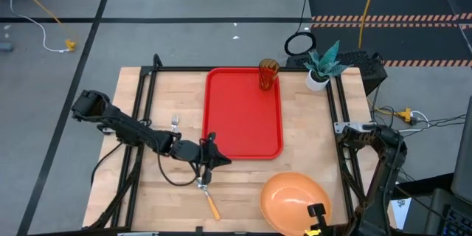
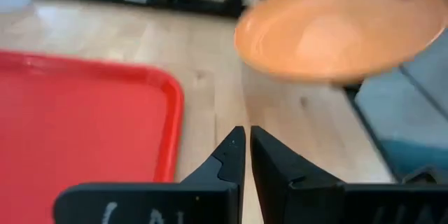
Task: Pick and place plate/cup/fork/spoon on tray
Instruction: Put the yellow plate on the red serving tray to the bottom left of the yellow cup
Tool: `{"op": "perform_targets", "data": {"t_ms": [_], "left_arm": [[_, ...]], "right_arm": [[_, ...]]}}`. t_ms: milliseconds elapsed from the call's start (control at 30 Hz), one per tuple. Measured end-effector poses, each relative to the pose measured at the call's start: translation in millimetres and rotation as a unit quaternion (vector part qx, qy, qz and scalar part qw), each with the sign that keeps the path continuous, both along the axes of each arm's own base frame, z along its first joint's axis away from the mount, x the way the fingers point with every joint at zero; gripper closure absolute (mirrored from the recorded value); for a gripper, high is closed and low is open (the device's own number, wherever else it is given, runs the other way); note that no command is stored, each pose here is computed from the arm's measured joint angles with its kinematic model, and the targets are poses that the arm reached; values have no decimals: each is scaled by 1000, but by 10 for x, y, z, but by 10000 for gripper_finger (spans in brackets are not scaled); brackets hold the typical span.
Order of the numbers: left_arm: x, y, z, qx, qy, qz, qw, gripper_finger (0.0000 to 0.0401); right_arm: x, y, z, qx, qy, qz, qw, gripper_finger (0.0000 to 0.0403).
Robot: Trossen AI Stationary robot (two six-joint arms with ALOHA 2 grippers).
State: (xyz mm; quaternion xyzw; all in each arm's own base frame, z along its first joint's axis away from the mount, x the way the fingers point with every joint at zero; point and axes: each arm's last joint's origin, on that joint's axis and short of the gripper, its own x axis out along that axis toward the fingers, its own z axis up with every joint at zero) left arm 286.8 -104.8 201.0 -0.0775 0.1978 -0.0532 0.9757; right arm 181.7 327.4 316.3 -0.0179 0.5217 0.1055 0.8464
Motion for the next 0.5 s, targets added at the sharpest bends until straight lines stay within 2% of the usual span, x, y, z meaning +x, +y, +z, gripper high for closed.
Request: {"op": "perform_targets", "data": {"t_ms": [200, 500], "left_arm": [[47, -54, -172, -1, 23, -1, 1000, 375], [-62, -284, -205, -15, 42, -35, 998, 375]], "right_arm": [[209, -248, 168, -54, -1, -7, 999, 403], [653, -790, 153, -149, 47, -10, 988, 403]]}}
